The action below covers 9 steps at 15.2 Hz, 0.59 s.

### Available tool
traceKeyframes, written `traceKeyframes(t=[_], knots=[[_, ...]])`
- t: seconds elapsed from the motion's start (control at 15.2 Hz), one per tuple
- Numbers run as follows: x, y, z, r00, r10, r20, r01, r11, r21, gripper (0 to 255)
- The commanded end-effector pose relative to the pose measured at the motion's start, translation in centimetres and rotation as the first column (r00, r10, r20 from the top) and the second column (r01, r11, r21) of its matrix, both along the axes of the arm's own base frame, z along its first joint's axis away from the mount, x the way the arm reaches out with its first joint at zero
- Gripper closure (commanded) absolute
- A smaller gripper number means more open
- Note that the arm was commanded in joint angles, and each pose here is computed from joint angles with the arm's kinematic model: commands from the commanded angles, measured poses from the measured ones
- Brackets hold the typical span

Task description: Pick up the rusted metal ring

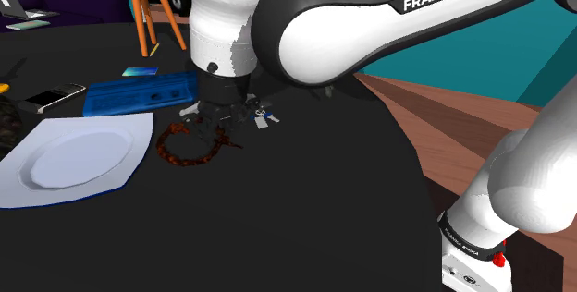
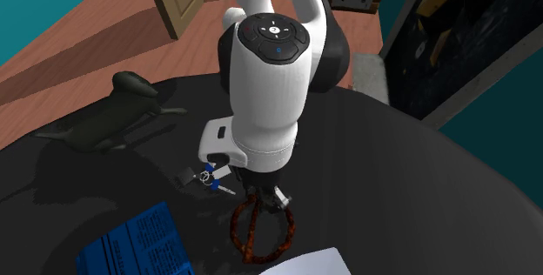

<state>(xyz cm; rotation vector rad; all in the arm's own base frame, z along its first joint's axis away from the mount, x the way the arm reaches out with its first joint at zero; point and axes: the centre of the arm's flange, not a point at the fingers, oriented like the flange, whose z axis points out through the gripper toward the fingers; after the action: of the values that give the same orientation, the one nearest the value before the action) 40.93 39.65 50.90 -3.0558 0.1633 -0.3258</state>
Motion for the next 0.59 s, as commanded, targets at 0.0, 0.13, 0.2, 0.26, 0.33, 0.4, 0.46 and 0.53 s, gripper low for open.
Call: traceKeyframes(t=[0.0, 0.13, 0.2, 0.26, 0.33, 0.4, 0.46, 0.53], knots=[[0.0, 0.1, -0.8, 1.000, 0.002, -0.014, -0.002, 1.000, -0.005, 255], [-0.2, 0.3, -0.9, 1.000, 0.002, -0.014, -0.002, 1.000, -0.005, 255], [-0.2, 0.4, -0.8, 1.000, 0.002, -0.014, -0.002, 1.000, -0.005, 255], [-0.1, -0.1, -0.6, 1.000, 0.002, -0.014, -0.002, 1.000, -0.005, 255], [-0.1, -0.1, -0.1, 1.000, 0.002, -0.014, -0.002, 1.000, -0.005, 255], [-0.1, -0.1, 0.5, 1.000, 0.002, -0.014, -0.002, 1.000, -0.005, 255], [-0.1, -0.1, 1.0, 1.000, 0.002, -0.014, -0.002, 1.000, -0.005, 255], [-0.1, -0.1, 1.5, 1.000, 0.002, -0.014, -0.002, 1.000, -0.005, 255]])
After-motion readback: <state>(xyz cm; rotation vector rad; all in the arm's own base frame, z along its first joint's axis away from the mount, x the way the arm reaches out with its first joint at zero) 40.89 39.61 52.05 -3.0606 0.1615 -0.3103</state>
